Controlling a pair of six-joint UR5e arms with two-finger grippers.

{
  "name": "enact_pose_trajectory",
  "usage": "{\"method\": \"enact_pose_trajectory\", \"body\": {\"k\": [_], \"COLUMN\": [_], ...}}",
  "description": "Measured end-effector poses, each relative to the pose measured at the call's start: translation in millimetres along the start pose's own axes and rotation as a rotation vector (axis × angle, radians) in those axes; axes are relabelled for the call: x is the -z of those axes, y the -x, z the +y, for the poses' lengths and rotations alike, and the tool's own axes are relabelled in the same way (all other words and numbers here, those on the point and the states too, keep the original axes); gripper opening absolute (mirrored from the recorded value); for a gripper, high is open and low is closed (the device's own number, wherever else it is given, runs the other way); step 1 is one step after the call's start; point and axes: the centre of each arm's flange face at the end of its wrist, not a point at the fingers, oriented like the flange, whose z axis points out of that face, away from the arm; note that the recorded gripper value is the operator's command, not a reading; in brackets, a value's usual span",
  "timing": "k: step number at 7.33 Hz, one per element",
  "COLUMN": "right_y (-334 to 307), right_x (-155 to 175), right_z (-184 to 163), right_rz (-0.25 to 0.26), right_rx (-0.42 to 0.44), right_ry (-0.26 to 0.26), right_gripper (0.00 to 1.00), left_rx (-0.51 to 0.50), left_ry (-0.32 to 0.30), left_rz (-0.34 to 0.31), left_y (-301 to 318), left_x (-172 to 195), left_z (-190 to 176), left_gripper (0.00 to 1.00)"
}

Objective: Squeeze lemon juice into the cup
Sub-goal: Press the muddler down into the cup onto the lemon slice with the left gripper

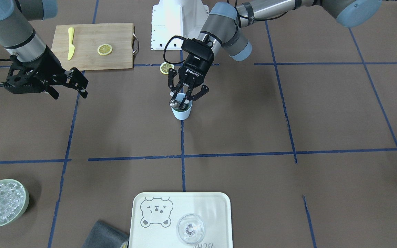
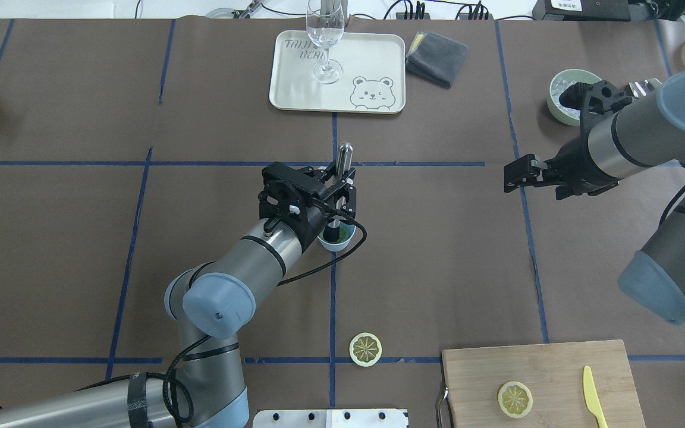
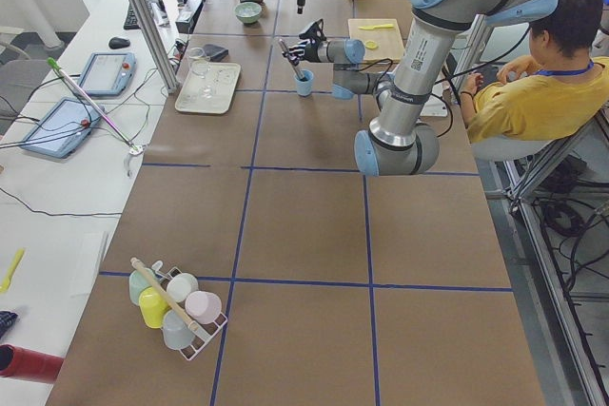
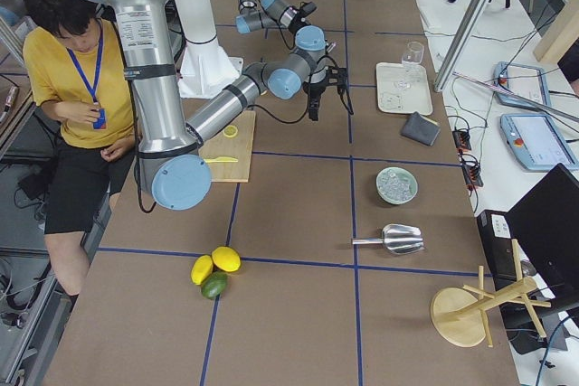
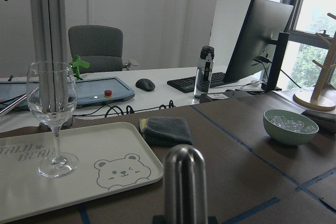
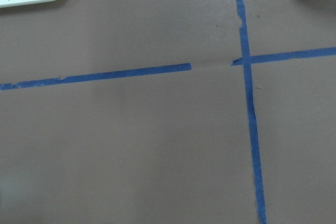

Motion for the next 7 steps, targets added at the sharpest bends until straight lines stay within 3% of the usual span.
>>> {"method": "enact_pose_trajectory", "body": {"k": [7], "right_y": [-0.7], "right_x": [2.5], "right_z": [-2.1], "right_rz": [-0.004], "right_rx": [-0.004], "right_ry": [0.001], "right_gripper": [1.0], "left_rx": [-0.014], "left_ry": [0.009], "left_rz": [0.011], "left_y": [-4.6], "left_x": [1.1], "left_z": [5.7], "left_gripper": [0.0]}}
